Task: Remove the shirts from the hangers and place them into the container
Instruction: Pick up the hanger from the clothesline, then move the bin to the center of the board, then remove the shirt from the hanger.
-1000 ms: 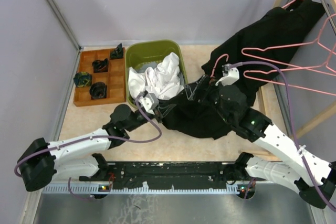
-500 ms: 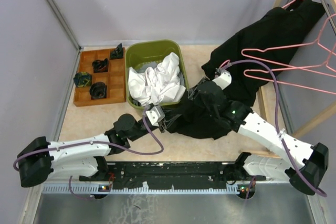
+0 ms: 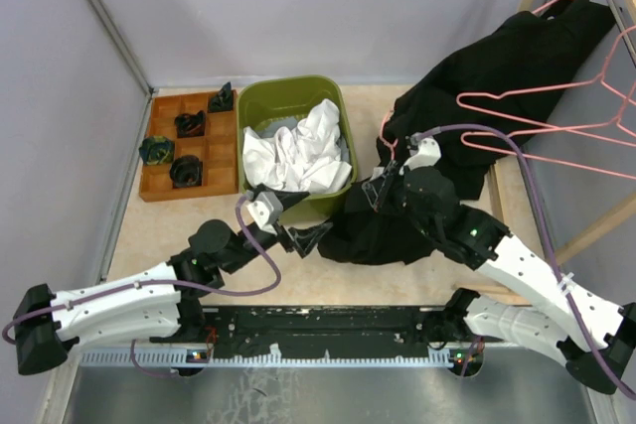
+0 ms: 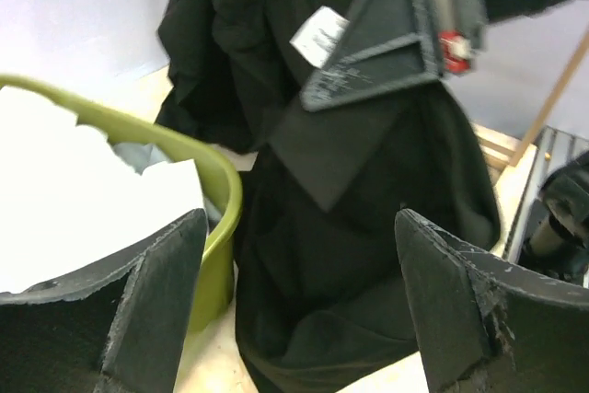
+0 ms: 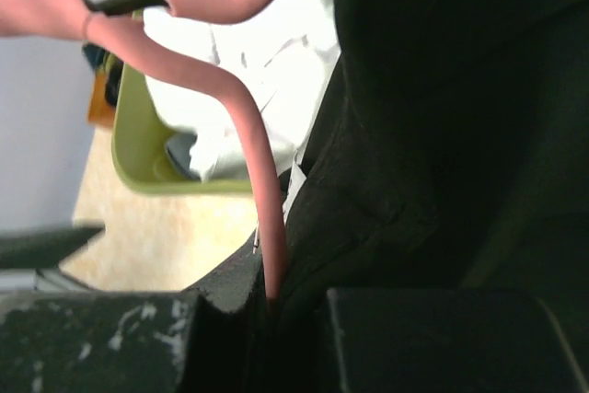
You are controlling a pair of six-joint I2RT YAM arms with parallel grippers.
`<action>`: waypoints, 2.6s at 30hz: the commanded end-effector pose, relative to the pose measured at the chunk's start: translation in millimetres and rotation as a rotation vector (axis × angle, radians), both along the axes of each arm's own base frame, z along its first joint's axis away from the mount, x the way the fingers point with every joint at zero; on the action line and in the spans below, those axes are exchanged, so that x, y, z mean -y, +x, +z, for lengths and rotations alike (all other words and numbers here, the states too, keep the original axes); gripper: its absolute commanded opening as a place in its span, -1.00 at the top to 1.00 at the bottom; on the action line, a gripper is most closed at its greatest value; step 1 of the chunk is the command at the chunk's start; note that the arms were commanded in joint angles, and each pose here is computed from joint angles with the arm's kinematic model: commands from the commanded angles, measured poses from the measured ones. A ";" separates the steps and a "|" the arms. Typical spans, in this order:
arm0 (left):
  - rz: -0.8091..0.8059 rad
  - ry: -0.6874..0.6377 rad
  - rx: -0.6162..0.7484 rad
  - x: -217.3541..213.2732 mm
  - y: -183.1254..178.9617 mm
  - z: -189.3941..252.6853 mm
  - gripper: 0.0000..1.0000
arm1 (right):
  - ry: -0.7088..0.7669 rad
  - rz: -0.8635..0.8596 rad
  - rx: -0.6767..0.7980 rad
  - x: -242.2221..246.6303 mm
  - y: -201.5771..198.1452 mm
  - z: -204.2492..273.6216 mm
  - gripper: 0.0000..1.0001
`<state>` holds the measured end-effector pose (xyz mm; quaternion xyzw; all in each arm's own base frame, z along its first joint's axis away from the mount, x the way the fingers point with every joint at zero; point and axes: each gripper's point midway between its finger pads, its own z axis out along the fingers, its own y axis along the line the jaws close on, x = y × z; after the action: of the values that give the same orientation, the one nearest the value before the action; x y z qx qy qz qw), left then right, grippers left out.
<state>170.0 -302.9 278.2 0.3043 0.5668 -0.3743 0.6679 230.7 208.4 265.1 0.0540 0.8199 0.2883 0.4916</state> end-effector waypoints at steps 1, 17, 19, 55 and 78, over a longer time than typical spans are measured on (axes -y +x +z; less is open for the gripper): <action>0.253 0.026 -0.218 -32.1 28.9 -24.4 -0.78 | -0.073 0.294 0.159 -18.2 -26.7 18.5 0.94; 0.376 0.054 -0.604 -54.0 56.3 -112.5 -0.66 | -0.142 0.774 0.103 -8.6 -124.7 46.1 1.00; 0.352 0.042 -0.629 -57.4 64.0 -114.0 -0.55 | -0.135 0.791 0.140 -3.3 -131.5 61.5 1.00; 0.112 -0.194 -0.111 -113.2 13.6 45.2 -0.65 | -0.027 1.230 -0.058 -86.3 -143.5 11.2 1.00; -0.309 -0.196 0.119 -64.7 -29.3 59.1 -0.84 | 0.018 1.266 -0.263 -114.9 -145.4 -29.9 1.00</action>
<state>145.3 -238.6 310.9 0.3334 0.4730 -0.5054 0.6401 95.9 316.5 226.6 -0.3714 0.7705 0.5035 0.1218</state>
